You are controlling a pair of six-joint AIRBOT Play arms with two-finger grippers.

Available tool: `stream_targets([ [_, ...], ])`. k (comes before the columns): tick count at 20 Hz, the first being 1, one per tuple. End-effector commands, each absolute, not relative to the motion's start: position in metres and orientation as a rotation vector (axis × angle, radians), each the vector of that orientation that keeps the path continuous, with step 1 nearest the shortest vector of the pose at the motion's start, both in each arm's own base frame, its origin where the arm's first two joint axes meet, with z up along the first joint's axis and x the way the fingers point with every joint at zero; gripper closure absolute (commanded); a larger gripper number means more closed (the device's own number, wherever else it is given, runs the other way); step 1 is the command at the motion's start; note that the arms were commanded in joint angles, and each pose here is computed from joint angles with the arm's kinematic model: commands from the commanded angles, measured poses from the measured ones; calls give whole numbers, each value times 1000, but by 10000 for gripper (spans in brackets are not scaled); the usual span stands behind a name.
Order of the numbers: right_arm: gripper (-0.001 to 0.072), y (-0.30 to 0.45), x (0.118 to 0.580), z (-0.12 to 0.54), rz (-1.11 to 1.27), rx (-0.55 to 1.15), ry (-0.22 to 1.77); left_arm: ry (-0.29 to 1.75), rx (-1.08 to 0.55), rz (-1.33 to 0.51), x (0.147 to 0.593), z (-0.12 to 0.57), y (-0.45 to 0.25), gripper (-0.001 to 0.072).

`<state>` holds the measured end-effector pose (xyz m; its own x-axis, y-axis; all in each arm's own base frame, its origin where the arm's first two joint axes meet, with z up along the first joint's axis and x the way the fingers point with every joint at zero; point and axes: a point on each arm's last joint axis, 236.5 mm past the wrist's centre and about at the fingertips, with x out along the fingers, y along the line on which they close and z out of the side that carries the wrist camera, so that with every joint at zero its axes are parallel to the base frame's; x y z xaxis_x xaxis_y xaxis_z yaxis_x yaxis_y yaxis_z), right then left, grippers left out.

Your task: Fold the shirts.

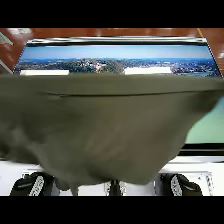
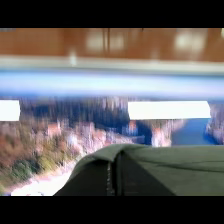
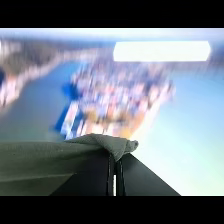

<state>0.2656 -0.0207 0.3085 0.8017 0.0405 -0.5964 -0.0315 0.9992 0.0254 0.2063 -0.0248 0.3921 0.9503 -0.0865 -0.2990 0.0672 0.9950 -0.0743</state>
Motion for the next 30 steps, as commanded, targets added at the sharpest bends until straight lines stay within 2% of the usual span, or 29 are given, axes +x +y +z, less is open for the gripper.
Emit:
stream_targets([
  [1, 655, -37, 307, 191, 63, 155, 929, 677, -198, -77, 256, 256, -15, 670],
  [3, 656, -37, 347, 143, 95, 253, 963, 822, -295, -99, 290, 181, -17, 670],
  [7, 655, -7, 435, 82, 111, 258, 931, 907, -330, -122, 371, 92, -13, 670],
  [13, 655, 29, 524, 22, 64, 228, 776, 794, -544, -88, 483, 51, -17, 669],
  [14, 654, 30, 535, 16, 57, 226, 742, 774, -556, -83, 495, 45, -19, 669],
  [17, 654, 27, 556, -2, 31, 223, 685, 743, -459, -87, 516, 20, -24, 669],
  [20, 654, 28, 554, -29, 27, 235, 740, 821, -440, -111, 509, -4, -31, 669],
  [22, 654, 32, 539, -38, 45, 230, 820, 941, -384, -154, 484, -19, -33, 669],
  [24, 654, 40, 511, -46, 76, 232, 953, 1153, -309, -205, 438, -39, -29, 669],
  [27, 655, 50, 445, -70, 131, 223, 1252, 1476, -363, -229, 367, -60, -30, 669],
  [30, 655, 33, 412, -83, 105, 125, 1398, 1606, -402, -244, 340, -66, -36, 669],
])
